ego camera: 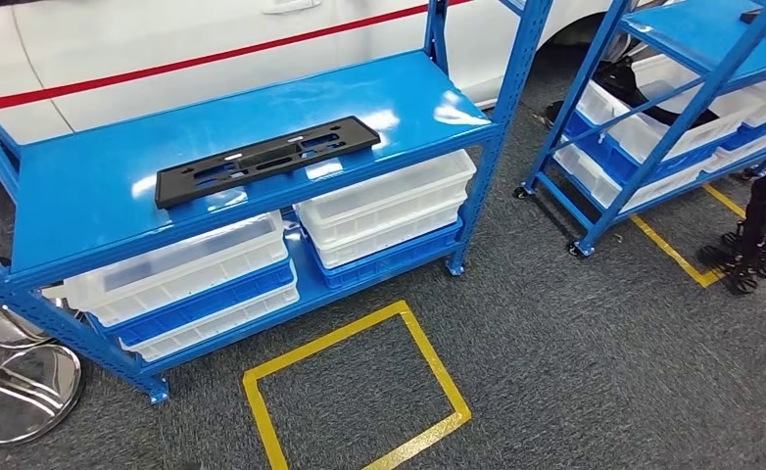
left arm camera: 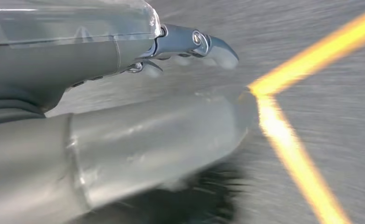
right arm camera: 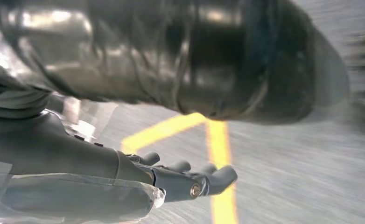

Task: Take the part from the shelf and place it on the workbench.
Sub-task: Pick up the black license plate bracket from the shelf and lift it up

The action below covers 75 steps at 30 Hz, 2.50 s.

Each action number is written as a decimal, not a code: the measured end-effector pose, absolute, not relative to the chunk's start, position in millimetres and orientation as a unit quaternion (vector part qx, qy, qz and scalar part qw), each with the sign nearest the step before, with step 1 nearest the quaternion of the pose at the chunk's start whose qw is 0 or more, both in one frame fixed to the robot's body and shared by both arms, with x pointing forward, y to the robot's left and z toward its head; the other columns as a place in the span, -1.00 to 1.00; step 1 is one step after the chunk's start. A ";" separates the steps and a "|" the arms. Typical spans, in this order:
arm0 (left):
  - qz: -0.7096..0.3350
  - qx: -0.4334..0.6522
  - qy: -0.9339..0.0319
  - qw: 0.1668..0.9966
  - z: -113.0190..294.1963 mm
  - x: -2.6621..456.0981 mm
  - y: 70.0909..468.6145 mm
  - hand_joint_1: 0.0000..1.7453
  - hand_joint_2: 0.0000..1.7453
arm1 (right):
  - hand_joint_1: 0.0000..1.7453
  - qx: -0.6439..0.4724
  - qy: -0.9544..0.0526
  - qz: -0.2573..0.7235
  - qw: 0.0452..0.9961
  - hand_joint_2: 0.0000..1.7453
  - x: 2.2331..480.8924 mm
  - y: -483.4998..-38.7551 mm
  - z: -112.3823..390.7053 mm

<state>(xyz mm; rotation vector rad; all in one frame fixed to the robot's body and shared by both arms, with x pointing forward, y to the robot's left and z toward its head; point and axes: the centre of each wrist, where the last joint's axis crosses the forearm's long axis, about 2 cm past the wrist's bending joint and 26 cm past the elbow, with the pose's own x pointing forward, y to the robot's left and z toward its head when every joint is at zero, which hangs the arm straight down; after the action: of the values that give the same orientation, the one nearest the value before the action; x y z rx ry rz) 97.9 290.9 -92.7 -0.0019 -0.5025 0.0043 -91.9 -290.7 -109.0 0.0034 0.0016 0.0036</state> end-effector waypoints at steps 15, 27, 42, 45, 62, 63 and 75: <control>0.002 -0.001 -0.012 1.000 -109.3 -86.4 290.7 -1.00 -1.00 | -1.00 0.001 -0.244 0.002 0.970 -1.00 97.3 -291.3 -93.4; 0.001 0.000 -0.149 0.989 -108.8 25.2 292.3 -1.00 -1.00 | -1.00 0.001 -0.106 0.002 0.994 -1.00 -13.0 -290.9 -111.2; 0.002 -0.003 -0.117 0.993 -110.4 -7.2 288.9 -1.00 -1.00 | -1.00 0.001 -0.139 0.002 0.990 -1.00 19.2 -290.6 -109.7; 0.002 -0.003 -0.030 1.000 -110.4 -72.8 289.0 -1.00 -1.00 | -1.00 0.001 -0.226 0.002 0.974 -1.00 83.3 -290.6 -97.3; 0.002 0.000 -0.262 0.965 -89.5 108.5 292.0 -1.00 -1.00 | -1.00 0.001 0.010 0.002 1.000 -1.00 -99.5 -290.9 -108.1; 0.002 0.000 -0.276 0.961 -86.0 118.4 292.3 -1.00 -1.00 | -1.00 0.001 0.026 0.002 1.000 -0.50 -111.3 -291.1 -106.4; 0.002 -0.002 -0.034 0.999 -110.7 -69.4 289.5 -1.00 -1.00 | -1.00 0.002 -0.220 0.002 0.976 -0.50 78.3 -290.3 -98.5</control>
<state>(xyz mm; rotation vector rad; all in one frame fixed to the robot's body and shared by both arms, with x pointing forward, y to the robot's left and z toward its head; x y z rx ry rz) -69.4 289.5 -110.7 -0.0042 -0.0685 0.0041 78.3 -290.3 -98.5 0.0032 -0.4426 0.0038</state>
